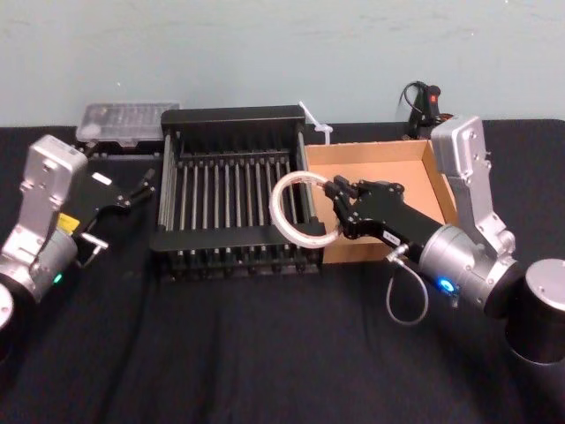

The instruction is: Pick up the white tape and place it into the black box , Pick up the silver tape and place it into the brown box.

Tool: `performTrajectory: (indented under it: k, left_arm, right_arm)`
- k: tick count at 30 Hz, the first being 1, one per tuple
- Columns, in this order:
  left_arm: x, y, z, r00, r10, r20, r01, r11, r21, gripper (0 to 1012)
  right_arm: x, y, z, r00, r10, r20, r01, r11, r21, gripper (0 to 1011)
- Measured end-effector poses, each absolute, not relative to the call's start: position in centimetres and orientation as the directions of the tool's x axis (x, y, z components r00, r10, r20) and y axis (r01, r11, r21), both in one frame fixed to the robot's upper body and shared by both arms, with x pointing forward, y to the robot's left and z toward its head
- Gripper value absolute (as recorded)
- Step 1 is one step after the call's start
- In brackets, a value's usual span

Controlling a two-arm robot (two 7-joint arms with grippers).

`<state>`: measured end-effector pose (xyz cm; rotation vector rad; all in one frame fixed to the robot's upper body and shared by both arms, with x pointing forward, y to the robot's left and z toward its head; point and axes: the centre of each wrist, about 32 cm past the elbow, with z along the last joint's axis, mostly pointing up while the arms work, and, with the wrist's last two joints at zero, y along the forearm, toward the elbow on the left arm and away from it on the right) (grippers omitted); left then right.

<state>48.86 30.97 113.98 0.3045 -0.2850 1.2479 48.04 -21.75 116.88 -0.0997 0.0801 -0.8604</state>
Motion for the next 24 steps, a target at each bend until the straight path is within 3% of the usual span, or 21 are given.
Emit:
performTrajectory:
  k: [24]
  left_arm:
    - [48.9, 31.0, 114.0, 0.292, 0.880, 0.374, -0.955, 0.287, 0.070, 1001]
  right_arm:
    - [52.4, -19.5, 117.7, 0.649, -0.761, -0.004, 0.754, 0.644, -0.129, 93]
